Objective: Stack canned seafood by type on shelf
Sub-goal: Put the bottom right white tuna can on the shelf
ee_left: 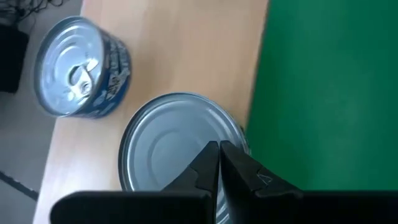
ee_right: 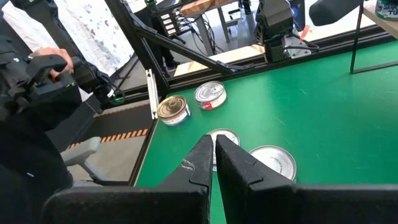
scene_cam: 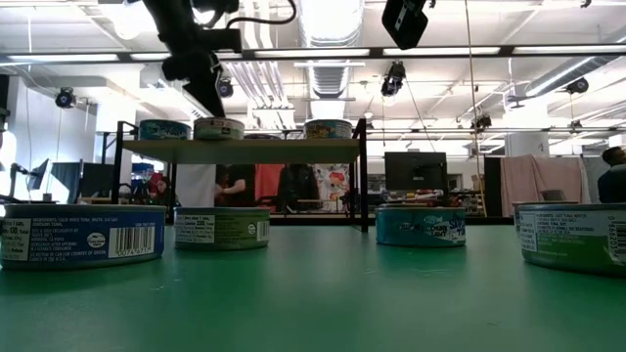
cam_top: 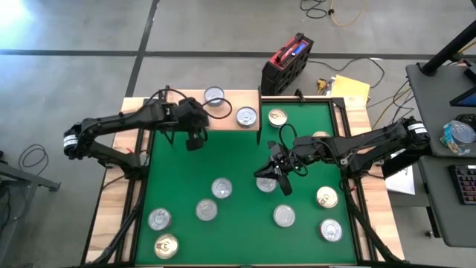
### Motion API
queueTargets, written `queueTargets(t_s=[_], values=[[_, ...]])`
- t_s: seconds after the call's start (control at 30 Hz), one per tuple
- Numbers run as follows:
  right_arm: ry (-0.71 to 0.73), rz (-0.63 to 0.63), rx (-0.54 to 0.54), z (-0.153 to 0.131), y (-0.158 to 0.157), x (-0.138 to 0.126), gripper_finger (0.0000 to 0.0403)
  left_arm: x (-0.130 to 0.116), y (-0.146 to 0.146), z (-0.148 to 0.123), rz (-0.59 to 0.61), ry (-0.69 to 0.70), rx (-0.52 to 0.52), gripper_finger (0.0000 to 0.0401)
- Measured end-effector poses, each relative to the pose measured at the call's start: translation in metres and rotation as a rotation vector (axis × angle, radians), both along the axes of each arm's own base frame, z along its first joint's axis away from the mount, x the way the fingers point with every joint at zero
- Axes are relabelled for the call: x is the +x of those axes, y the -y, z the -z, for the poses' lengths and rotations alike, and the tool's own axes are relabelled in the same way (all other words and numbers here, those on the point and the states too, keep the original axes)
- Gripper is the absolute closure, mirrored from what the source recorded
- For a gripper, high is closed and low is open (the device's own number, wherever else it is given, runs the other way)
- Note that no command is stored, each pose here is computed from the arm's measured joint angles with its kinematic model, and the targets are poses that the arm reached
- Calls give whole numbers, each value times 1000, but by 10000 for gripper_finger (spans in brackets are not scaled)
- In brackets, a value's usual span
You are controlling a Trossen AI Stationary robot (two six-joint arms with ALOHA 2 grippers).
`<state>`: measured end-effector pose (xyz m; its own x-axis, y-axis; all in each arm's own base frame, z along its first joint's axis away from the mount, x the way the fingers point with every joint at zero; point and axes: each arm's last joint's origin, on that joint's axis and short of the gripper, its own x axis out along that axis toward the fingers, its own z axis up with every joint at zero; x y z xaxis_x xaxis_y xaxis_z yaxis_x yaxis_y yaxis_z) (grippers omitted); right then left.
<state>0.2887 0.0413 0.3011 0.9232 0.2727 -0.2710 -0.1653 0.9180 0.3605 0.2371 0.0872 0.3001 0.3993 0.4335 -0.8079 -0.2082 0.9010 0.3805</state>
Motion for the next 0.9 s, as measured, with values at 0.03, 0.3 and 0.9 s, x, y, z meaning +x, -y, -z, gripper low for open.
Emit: queueTargets(t_s=[0.03,0.3,0.9], values=[[0,0,0,0,0,0,392,0,-1,0,-4,-2,1,401],[-1,0,0,0,0,0,392,-2,-6,0,-20,-22,31,401],[0,0,0,0,0,0,392,-3,-7,0,-28,-39,52,401]])
